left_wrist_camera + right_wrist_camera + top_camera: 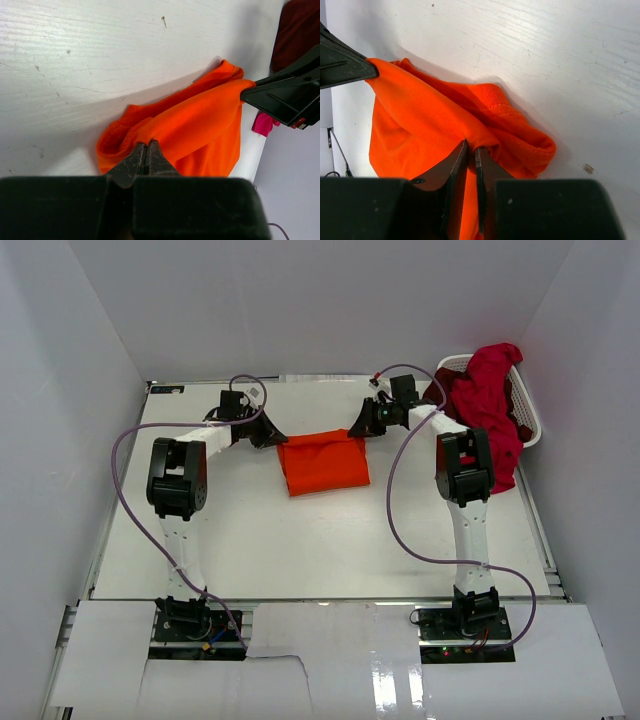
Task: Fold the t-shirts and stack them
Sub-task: Fold the long partially folded tshirt into a neat square
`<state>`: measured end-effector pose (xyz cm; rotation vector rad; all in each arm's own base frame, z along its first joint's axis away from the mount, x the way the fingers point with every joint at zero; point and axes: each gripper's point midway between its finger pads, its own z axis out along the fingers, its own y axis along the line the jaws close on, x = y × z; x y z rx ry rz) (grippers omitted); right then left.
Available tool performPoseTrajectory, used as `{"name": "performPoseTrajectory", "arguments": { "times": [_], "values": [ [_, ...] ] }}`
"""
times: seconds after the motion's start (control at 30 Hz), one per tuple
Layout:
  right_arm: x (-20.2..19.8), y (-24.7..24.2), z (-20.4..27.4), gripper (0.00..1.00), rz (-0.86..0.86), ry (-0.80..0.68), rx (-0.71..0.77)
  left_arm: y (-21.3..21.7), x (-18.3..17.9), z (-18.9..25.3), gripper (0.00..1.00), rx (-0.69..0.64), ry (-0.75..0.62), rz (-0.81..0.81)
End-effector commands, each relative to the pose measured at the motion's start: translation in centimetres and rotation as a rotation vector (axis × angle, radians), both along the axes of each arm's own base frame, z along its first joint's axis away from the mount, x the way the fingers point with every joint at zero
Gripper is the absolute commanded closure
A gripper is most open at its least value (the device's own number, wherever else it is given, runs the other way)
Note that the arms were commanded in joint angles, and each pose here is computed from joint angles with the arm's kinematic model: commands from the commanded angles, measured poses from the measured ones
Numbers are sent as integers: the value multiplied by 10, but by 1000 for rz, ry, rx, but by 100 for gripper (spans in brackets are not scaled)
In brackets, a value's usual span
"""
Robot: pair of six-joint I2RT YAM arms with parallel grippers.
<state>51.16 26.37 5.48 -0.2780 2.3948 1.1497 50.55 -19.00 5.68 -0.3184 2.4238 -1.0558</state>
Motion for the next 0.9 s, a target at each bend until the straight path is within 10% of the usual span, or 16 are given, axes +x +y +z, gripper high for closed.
{"name": "performPoseTrajectory", "arguments": {
  "times": [0.0,0.1,0.2,0.33,0.87],
  "values": [
    [16,-5,1,82,-23,-55,9,4,9,3,99,10,-43,18],
    [17,-6,2,54,-28,-58,8,3,9,5,95,6,-54,23],
    [15,-7,5,47,-38,-67,11,3,10,10,79,0,-67,31],
    [14,-6,12,44,-37,-87,22,4,14,20,60,4,-89,45],
    [-1,-8,37,41,-32,-153,53,8,43,118,37,21,-344,84]
  ]
}}
